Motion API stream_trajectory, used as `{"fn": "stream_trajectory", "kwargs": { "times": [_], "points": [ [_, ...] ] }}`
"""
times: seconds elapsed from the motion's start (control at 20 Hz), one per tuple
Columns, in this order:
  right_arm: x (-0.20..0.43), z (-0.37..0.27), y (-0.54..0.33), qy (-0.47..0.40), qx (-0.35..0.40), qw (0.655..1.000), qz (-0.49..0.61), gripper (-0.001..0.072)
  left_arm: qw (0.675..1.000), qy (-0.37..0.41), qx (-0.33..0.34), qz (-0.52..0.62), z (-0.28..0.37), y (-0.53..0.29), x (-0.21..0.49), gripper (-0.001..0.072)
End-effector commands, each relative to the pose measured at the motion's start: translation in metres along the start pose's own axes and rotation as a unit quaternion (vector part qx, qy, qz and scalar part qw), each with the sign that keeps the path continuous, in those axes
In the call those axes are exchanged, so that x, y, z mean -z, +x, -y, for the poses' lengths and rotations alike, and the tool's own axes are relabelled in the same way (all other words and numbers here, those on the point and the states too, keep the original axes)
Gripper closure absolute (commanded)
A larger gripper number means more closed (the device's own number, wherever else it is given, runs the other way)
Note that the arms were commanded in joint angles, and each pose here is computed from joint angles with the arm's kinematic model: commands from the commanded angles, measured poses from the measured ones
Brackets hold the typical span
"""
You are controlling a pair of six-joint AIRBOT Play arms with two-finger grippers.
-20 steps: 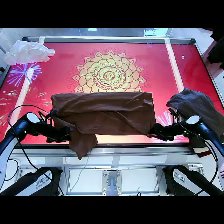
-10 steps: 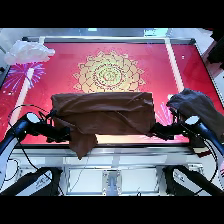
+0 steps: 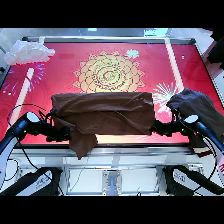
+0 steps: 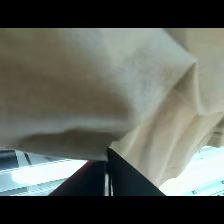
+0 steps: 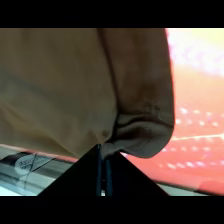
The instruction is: Fold the shirts.
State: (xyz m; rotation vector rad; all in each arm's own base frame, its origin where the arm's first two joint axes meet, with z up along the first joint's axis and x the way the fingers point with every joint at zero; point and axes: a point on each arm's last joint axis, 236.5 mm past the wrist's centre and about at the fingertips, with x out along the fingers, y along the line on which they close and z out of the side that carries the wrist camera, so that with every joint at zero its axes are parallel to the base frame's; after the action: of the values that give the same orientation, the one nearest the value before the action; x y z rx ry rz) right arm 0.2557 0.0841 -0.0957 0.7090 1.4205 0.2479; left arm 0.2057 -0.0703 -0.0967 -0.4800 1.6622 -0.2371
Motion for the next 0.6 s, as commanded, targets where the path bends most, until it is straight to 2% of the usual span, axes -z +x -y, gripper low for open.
{"fn": "stream_trajectory", "kwargs": {
  "times": [0.0, 0.1, 0.3, 0.55],
  "points": [
    [-0.001, -0.022, -0.019, -0.044, -0.017, 0.999, -0.01, 0.0679, 1.0, 0.028, 0.004, 0.011, 0.013, -0.024, -0.011, 0.0694],
    [-0.003, -0.037, -0.04, -0.079, -0.017, 0.997, -0.014, 0.0679, 0.997, 0.065, 0.003, 0.045, 0.028, -0.055, -0.027, 0.0694],
    [-0.023, -0.042, -0.071, -0.095, 0.022, 0.995, 0.015, 0.068, 0.988, 0.108, -0.009, 0.107, 0.051, -0.112, -0.054, 0.0694],
    [-0.078, -0.063, -0.099, -0.111, 0.028, 0.988, 0.106, 0.0681, 0.955, 0.103, -0.082, 0.267, 0.044, -0.183, -0.127, 0.0696]
  ]
}}
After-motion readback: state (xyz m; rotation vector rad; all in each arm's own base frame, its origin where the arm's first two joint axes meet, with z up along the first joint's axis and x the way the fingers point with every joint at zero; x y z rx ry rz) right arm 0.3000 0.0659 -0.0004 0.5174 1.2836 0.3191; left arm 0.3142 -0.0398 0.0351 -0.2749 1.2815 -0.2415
